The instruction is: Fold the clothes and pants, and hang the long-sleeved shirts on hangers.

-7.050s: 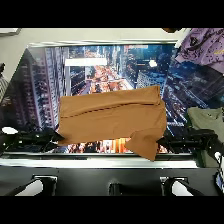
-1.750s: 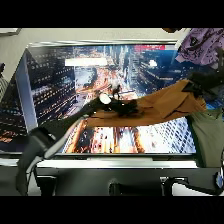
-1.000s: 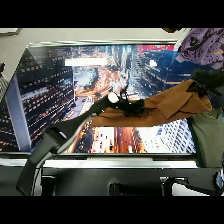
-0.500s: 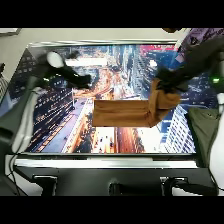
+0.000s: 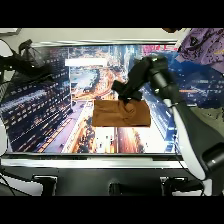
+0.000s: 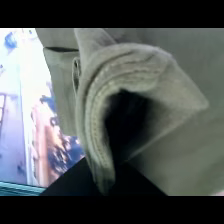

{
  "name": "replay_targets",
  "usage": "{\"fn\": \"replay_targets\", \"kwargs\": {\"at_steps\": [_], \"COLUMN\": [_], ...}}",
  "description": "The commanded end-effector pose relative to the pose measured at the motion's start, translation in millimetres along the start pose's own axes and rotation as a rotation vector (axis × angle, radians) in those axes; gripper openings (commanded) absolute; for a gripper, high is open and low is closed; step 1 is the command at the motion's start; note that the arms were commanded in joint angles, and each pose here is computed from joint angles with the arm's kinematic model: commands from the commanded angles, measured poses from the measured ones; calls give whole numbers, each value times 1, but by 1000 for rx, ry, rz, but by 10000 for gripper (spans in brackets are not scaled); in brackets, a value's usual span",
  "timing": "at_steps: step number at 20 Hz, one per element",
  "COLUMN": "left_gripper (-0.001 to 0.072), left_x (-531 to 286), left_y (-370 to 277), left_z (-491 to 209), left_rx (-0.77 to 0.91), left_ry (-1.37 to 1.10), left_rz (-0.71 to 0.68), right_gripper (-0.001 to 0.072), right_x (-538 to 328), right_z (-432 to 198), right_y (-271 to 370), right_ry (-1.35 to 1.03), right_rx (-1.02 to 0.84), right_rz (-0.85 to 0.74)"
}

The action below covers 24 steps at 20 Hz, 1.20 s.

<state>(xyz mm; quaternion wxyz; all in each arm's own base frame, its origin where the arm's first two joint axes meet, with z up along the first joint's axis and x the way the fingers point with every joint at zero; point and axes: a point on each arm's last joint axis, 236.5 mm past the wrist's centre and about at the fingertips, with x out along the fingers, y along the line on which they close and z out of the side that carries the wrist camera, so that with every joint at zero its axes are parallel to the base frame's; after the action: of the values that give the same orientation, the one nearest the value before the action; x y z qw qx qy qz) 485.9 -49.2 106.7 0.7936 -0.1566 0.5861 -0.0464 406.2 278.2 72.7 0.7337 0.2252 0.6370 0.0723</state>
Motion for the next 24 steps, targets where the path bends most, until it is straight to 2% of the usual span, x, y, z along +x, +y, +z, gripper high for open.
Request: {"fn": "replay_targets", "kwargs": {"at_steps": [1,6,8,10,11,12,15,18,19,24], "left_gripper": [18,18,18,18,19,18,18,18,18,18], "left_x": [-6,-1,2,3,3,3,4,5,5,4], "left_y": [16,19,20,20,19,18,14,12,11,12], "left_z": [2,-2,-4,-5,-5,-5,-6,-7,-7,-7], "left_rx": [-28,-33,-36,-39,-39,-37,-29,-31,-28,-29], "left_ry": [-5,14,22,26,26,27,30,32,32,29], "left_rz": [15,17,18,19,19,18,16,15,14,15], "right_gripper": [29,32,218,247,376,435,435,456,487,487], "right_x": [41,74,78,70,63,56,32,-12,-33,-119], "right_z": [-9,-9,-6,4,11,19,36,62,74,113], "right_y": [24,36,46,68,77,83,80,38,15,-135], "right_ry": [24,43,39,-10,-43,-73,-122,-151,-168,-204], "right_rx": [44,85,88,49,51,56,44,22,-2,-81], "right_rz": [37,80,125,220,260,287,316,280,260,115]}}
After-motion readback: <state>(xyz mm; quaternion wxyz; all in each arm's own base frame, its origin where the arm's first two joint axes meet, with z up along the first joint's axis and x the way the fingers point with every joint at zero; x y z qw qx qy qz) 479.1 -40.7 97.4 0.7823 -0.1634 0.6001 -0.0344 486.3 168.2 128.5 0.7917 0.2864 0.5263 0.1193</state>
